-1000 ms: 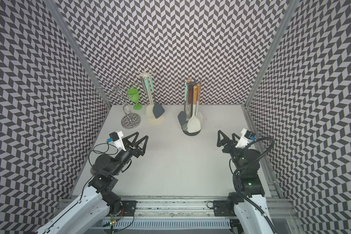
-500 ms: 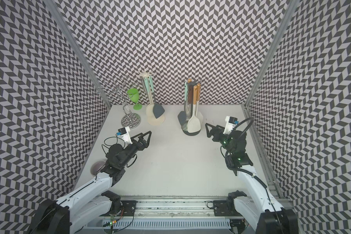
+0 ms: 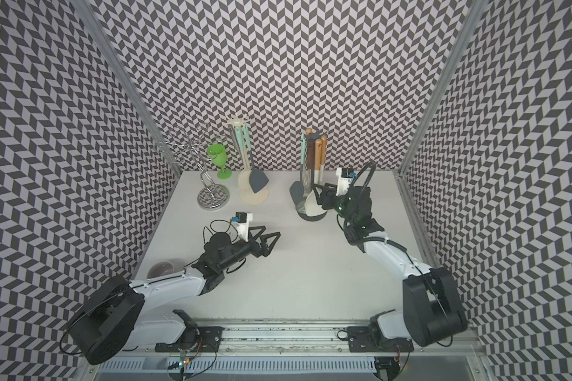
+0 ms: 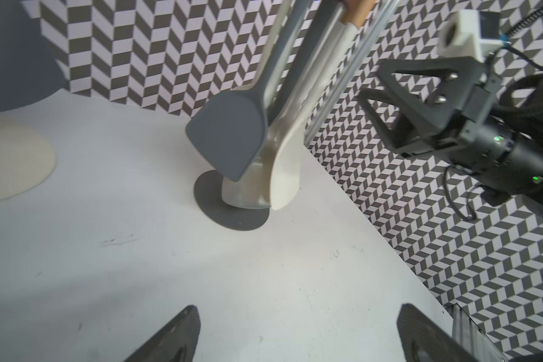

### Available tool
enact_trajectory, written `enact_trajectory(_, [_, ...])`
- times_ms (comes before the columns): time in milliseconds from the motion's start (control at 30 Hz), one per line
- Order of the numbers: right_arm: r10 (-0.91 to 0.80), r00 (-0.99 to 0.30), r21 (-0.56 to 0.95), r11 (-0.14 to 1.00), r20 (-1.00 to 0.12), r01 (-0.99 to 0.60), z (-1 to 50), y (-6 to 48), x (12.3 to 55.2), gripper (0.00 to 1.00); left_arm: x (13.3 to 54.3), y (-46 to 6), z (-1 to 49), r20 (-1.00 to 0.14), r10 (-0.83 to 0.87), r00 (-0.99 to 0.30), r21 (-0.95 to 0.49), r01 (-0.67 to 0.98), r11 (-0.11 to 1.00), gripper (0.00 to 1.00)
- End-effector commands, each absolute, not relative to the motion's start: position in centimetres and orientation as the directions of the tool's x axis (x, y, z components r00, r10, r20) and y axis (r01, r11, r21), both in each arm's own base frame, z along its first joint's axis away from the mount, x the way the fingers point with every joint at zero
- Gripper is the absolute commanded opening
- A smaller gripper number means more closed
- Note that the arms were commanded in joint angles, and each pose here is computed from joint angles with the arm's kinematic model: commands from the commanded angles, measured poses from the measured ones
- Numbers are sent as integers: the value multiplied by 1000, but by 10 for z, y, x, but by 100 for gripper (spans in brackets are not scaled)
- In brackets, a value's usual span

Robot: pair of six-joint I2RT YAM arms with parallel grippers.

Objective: Take the spatula off the kitchen utensil rack
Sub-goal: Take off the spatula from the rack.

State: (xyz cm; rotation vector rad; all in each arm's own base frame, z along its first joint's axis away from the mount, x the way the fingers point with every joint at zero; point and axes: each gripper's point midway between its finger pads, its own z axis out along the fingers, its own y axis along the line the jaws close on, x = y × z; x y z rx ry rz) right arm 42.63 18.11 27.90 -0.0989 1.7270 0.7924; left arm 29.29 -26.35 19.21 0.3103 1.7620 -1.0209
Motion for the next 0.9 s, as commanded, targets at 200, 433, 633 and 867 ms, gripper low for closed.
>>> enact_trajectory(200, [226, -188, 286, 861, -956, -421, 297, 188, 465, 44, 294, -267, 206, -903, -226, -365, -422, 657, 625, 100])
enact_trajectory(433, [193, -179, 251, 878, -965, -408, 291, 192, 473, 37, 292, -266, 208, -907, -224, -356, -413, 659, 628, 100])
enact_trajectory(633, [162, -165, 217, 885, -973, -411, 290, 198, 471, 34, 291, -266, 211, -911, -225, -346, -407, 662, 630, 100])
enact_trajectory(867, [133, -157, 186, 899, -979, -397, 287, 199, 473, 19, 290, -264, 214, -914, -228, -336, -402, 661, 634, 100])
